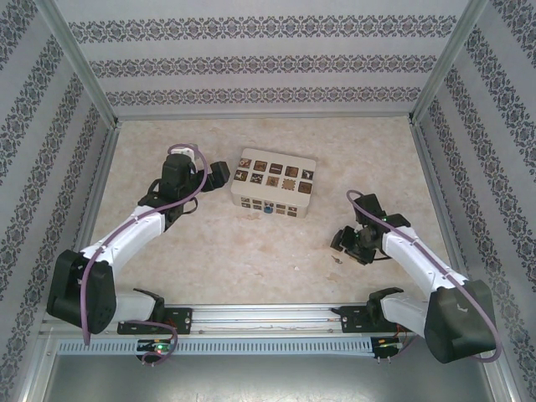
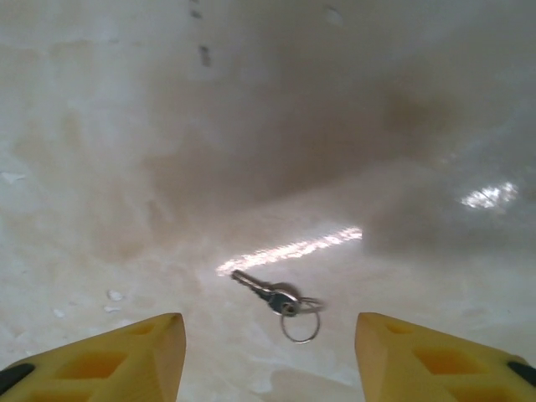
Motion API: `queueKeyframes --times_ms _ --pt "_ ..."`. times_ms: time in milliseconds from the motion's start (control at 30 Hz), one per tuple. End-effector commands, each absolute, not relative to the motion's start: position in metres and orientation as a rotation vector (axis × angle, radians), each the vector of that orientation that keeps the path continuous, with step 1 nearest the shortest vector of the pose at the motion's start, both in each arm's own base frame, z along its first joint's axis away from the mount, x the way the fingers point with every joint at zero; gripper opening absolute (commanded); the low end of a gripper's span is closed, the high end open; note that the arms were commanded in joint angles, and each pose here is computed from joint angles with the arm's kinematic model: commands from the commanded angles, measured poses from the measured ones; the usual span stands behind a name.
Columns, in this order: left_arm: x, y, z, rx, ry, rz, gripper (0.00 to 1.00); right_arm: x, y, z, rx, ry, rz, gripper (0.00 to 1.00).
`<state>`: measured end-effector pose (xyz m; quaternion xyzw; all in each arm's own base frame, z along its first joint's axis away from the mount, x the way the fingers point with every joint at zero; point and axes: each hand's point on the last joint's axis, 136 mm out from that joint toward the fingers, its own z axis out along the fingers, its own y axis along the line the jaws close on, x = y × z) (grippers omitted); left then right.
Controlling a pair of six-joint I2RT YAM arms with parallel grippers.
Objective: Unlock the padlock with the key
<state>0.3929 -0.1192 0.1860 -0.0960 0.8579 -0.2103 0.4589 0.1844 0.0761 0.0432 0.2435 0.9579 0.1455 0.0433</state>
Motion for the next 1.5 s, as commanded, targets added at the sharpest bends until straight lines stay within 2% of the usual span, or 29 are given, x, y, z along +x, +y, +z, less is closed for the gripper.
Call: queueKeyframes --times_ms 0,267,800,1100,1467 --pt "0.395 -0.110 0.190 -0.239 2.077 -0.474 0.99 0.173 0.078 0.037 0.877 2.939 0.518 0.55" --pt "0.392 -0.110 0.181 -0.249 2.098 -0.478 0.99 0.168 0.081 0.023 0.988 2.929 0.582 0.48" --pt "0.392 -0.108 0.186 -0.233 2.100 -0.458 0.99 0.170 0.088 0.011 1.034 2.932 0.644 0.41" --pt "0.392 -0.108 0.187 -0.239 2.103 -0.458 0.99 0.170 0.091 0.008 1.039 2.935 0.668 0.34" --pt "0.393 -0.108 0.186 -0.239 2.108 -0.458 0.99 0.173 0.093 0.016 1.043 2.903 0.698 0.33"
